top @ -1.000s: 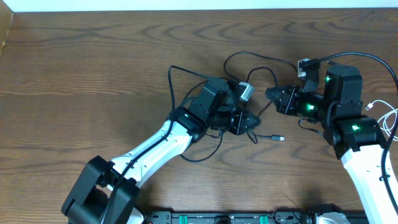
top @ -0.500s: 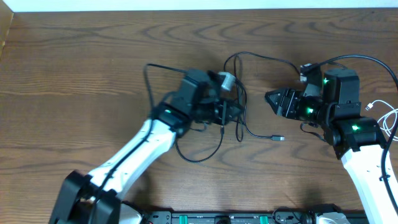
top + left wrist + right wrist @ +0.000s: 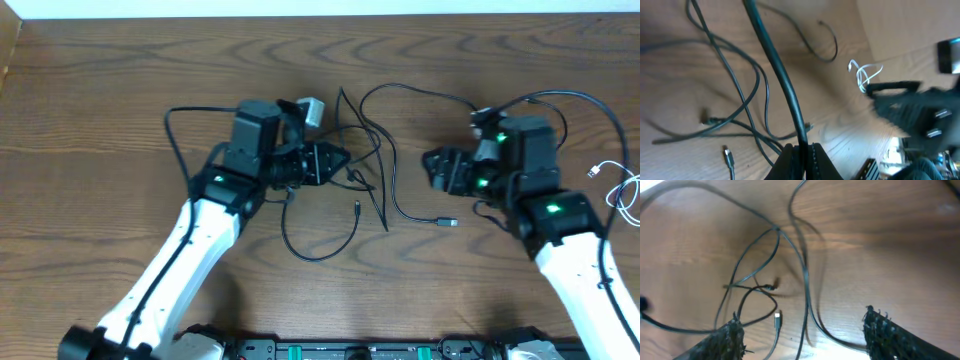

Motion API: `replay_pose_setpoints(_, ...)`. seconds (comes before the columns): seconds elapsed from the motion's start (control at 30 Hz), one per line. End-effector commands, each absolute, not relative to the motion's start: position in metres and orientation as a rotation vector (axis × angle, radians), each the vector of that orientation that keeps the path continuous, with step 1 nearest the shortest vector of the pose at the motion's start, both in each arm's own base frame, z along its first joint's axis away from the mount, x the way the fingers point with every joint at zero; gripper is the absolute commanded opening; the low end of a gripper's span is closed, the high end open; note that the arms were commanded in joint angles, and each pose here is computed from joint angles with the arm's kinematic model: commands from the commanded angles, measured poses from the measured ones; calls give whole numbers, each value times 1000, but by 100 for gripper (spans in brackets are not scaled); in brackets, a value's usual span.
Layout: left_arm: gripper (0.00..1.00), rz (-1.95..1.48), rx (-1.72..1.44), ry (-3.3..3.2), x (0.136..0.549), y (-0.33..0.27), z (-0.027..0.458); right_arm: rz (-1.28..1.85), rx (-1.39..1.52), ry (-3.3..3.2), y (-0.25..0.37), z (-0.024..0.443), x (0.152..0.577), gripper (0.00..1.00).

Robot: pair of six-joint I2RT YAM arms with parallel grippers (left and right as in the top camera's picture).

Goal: Untangle cables

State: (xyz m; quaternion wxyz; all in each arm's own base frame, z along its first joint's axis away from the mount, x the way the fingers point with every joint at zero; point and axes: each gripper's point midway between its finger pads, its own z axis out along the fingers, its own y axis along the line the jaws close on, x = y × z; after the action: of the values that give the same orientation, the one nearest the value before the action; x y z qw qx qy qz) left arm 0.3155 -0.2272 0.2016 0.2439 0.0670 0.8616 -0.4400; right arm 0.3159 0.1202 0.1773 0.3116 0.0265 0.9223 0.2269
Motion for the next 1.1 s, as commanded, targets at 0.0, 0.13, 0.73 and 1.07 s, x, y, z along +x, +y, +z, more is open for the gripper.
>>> replay_pose_setpoints(0.0,8,-1186,163,2301,316,-216,222,475,-52,2476,127,146,315,75)
replay_pose_setpoints(0.13,8,-1163,143,2327,308,-205,222,320,3,2508,118,112,331,74)
replay_pose_setpoints(0.73,57,-1059,15,2507,293,-186,190,583,-135,2646,179,16,347,46)
replay_pose_setpoints(1.07,99,-1057,7,2526,290,-185,188,371,-111,2509,148,39,393,1)
